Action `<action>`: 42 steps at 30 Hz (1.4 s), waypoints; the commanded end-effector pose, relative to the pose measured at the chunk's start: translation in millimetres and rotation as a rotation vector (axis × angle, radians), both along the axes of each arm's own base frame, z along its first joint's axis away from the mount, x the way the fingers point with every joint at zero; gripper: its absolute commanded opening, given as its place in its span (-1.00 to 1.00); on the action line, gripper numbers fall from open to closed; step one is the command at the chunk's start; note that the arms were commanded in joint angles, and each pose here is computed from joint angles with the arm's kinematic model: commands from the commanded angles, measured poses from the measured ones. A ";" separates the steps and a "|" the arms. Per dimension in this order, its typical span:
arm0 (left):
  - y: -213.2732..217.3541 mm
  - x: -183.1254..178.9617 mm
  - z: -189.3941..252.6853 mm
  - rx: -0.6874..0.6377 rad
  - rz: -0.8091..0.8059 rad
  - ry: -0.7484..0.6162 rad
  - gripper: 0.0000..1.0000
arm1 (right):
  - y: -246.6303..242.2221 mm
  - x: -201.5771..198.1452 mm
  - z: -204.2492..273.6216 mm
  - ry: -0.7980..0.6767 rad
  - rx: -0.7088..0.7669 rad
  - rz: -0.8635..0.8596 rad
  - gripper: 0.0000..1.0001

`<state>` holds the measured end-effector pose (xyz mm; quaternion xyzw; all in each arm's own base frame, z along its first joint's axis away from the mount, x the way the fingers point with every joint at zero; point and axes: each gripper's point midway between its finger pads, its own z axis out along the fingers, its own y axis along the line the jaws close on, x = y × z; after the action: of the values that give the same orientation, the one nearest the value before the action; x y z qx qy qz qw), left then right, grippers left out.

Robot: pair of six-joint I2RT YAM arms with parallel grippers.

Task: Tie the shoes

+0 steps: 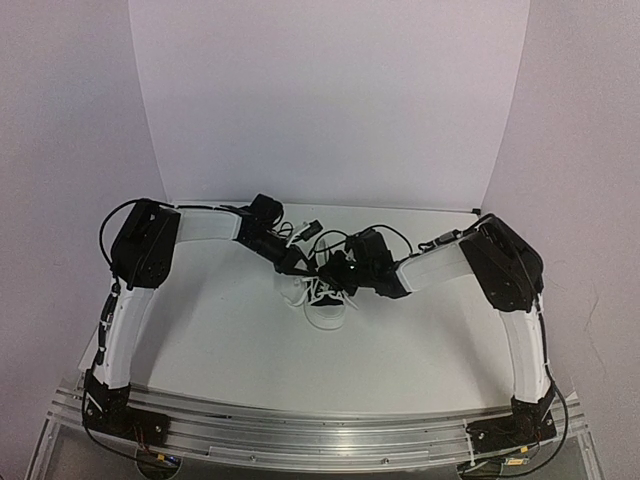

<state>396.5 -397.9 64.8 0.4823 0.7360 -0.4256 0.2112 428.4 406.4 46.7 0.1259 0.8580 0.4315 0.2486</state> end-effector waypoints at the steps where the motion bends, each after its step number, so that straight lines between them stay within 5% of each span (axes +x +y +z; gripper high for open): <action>1: -3.2 -13.7 -11.8 0.037 -0.009 0.026 -1.00 | -5.9 1.4 48.5 -0.022 0.070 -0.028 -0.74; 15: -3.3 -23.8 -9.4 0.030 -0.044 -0.010 -1.00 | -21.0 -25.2 62.5 0.059 0.000 0.011 -0.64; 23: -0.9 -30.2 -1.5 0.020 -0.068 -0.054 -1.00 | -21.2 -19.7 72.7 0.005 -0.226 0.185 -0.63; 29: -3.4 -26.7 1.6 0.003 -0.050 -0.053 -1.00 | -22.1 -4.1 62.7 -0.011 -0.256 0.312 -0.66; 34: -5.5 -23.3 3.9 -0.005 -0.038 -0.043 -1.00 | -10.0 -14.4 53.0 -0.084 -0.271 0.477 -0.72; 42: -3.1 -21.0 3.7 -0.023 -0.016 -0.005 -1.00 | -0.8 -16.4 70.9 -0.457 -0.356 0.657 -0.38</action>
<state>375.9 -402.1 55.2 0.4996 0.7232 -0.4268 0.2126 411.8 392.8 83.5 -0.1798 0.8989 0.3412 0.2080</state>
